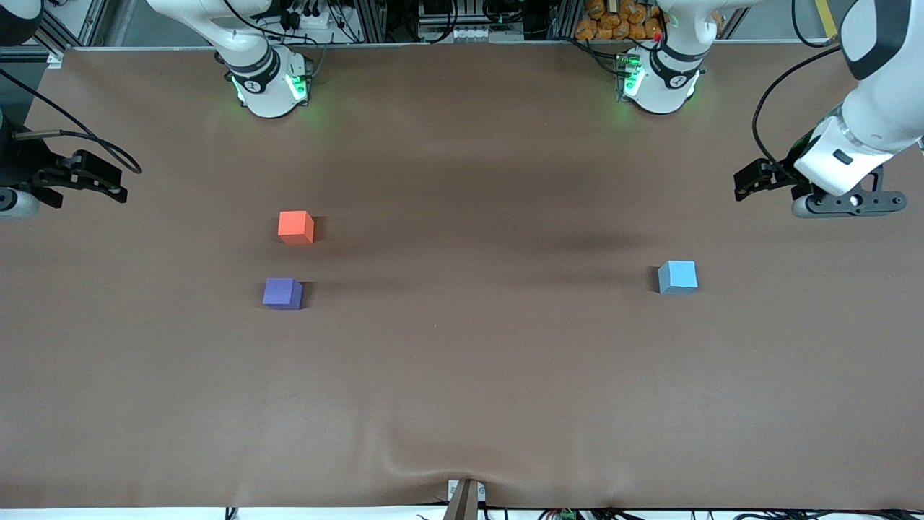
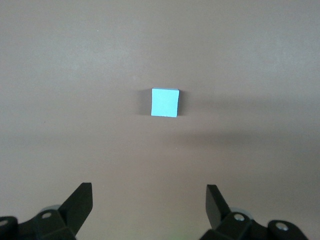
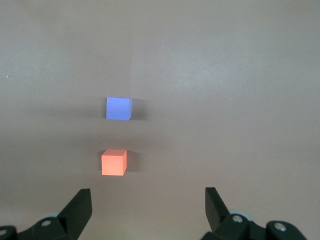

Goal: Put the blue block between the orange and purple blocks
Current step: 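Move the left gripper toward the light blue block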

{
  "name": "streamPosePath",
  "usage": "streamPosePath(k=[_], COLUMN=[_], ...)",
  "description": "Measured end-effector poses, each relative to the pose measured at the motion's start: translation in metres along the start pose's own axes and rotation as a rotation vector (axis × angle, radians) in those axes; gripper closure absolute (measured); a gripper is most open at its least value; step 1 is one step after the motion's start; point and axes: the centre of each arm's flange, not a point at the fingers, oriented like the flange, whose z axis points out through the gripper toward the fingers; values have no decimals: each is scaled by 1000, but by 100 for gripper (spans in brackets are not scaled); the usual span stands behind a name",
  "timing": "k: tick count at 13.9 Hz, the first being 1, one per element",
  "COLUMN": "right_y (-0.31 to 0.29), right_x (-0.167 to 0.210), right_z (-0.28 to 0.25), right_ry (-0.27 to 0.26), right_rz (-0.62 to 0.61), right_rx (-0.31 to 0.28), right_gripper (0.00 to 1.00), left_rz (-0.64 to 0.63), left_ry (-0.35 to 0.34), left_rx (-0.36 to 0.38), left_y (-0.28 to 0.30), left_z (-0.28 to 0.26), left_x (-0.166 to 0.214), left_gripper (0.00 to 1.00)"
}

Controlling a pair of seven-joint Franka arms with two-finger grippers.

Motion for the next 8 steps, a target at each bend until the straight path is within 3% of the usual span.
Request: streamPosePath(k=[8], right_y=[0], right_x=[0], right_z=[1], right_ry=[-1], right_rz=[-1], right_rx=[0], right_gripper=[0], left_rz=[-2], left_ry=[2], left_rx=[2], left_y=[-1], left_z=[40], left_x=[-5], left_gripper=[0])
